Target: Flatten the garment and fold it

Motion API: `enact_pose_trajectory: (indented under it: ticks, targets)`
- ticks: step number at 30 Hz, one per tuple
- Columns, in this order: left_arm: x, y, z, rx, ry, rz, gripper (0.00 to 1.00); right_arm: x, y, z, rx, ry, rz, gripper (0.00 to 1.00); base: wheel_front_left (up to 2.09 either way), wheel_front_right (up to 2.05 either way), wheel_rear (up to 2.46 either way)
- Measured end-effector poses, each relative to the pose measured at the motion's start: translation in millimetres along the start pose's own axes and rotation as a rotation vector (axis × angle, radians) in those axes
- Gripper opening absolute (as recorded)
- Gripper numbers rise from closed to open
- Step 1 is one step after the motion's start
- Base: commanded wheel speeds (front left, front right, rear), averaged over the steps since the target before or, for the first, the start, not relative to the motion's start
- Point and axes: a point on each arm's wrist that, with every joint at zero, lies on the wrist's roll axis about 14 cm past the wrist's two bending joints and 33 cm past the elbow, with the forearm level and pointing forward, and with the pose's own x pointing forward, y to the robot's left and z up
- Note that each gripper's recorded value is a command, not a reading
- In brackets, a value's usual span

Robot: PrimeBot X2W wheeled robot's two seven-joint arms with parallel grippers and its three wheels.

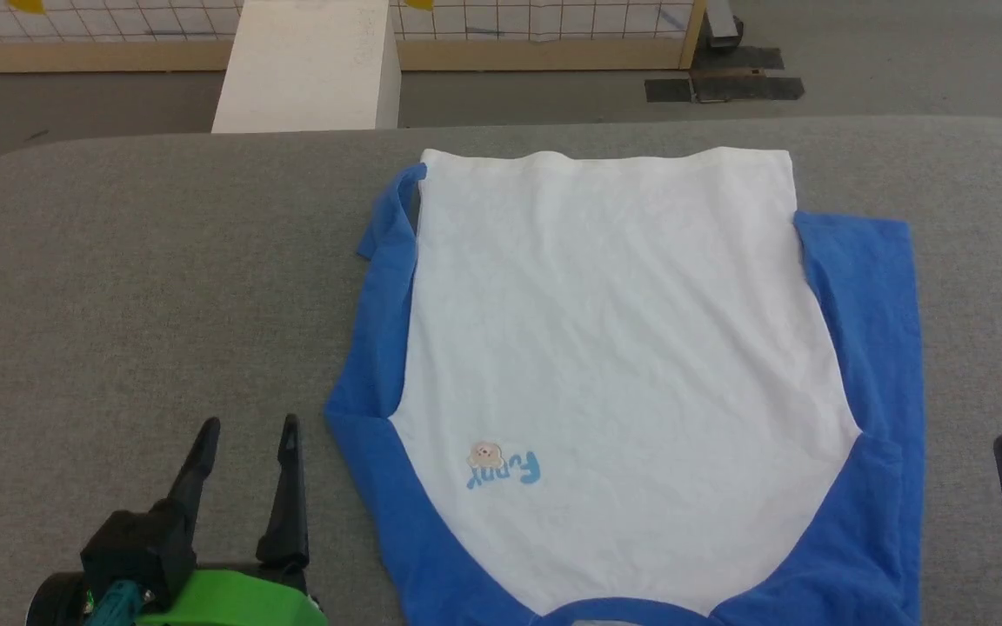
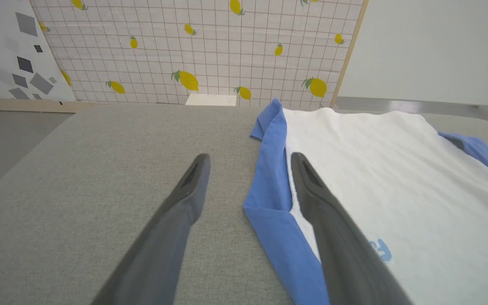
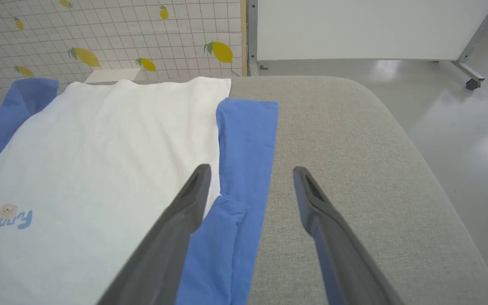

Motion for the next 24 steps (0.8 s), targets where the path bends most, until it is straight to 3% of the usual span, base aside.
enact_pose_trajectory:
  ticks: [3, 8, 14, 18, 24]
  targets:
    - [2, 6, 19, -0.009, -0.137, 0.066, 1.00, 1, 0, 20, -0.010, -0.120, -0.022, 1.00, 0.00, 0.00, 0.00]
    - [3, 11, 25, -0.009, -0.212, 0.134, 1.00, -2, -1, 23, 0.004, -0.208, -0.054, 1.00, 0.00, 0.00, 0.00]
    - [31, 2, 27, 0.101, -0.201, 0.027, 1.00, 8, 8, 9, 0.029, -0.186, -0.035, 1.00, 0.00, 0.00, 0.00]
    - [77, -1, 62, 0.233, -0.231, -0.064, 1.00, 22, 11, 11, 0.030, -0.195, -0.028, 1.00, 0.00, 0.00, 0.00]
    - [152, 2, 88, 0.335, -0.166, -0.129, 1.00, 50, 20, 5, 0.035, -0.170, -0.009, 1.00, 0.00, 0.00, 0.00]
